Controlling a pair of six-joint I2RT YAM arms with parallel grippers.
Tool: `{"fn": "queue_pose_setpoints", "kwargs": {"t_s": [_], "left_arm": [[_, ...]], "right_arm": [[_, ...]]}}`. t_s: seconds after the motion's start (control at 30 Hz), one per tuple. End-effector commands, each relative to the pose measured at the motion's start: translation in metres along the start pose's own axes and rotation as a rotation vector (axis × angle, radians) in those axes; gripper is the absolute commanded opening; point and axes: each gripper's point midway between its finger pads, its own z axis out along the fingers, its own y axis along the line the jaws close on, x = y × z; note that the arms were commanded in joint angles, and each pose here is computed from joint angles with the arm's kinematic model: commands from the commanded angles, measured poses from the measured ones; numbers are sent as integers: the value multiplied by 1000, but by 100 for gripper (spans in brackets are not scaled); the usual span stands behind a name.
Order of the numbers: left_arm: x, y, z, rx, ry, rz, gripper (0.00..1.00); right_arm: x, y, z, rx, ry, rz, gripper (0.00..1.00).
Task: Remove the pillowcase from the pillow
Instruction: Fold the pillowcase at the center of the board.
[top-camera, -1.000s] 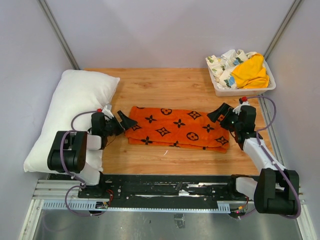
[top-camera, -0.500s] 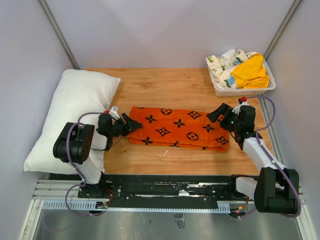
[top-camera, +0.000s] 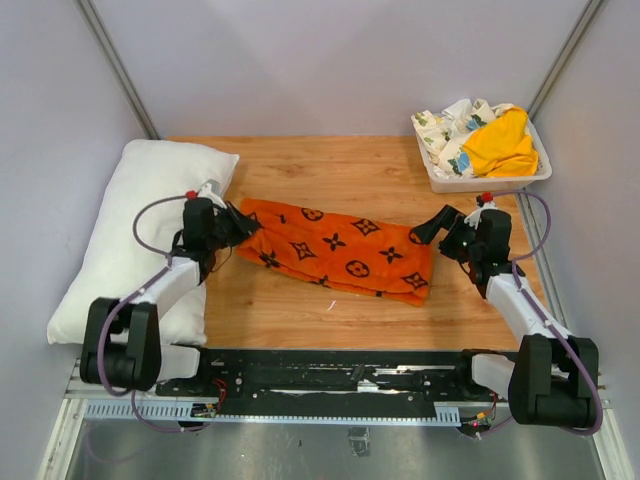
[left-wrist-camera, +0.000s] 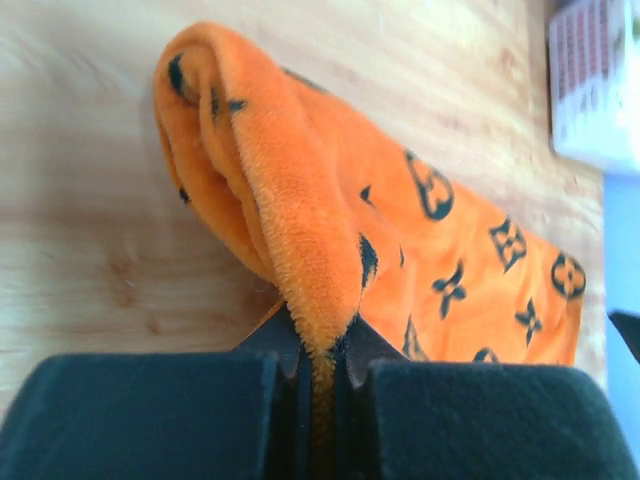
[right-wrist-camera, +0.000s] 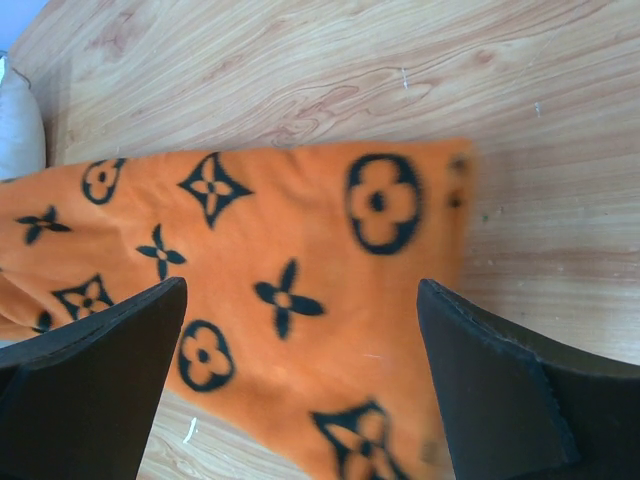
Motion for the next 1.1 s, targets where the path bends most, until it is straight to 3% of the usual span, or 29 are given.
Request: {"fn": "queue_pose_setpoints", "kwargs": {"t_s": [0.0,0.2,0.5,0.93,1.07], "left_arm": [[-65,22,-41,-299,-195,166,0],[-109,33,-74,-601,-302,299,0],[-84,-20,-50,-756,-259,619,0],[31,-170,16,-446,-67,1199,0],[73,-189,32,-403,4,1314,0]], "right_arm": [[-10,25,-2,-63,-2,-27,98],[-9,40,-1,-64,15,-92,99],[-5,47,-4,-71,33,-117,98],[3,41,-6,-41,78,-127,98],[6,36,-7,-27,87,-135,98]]}}
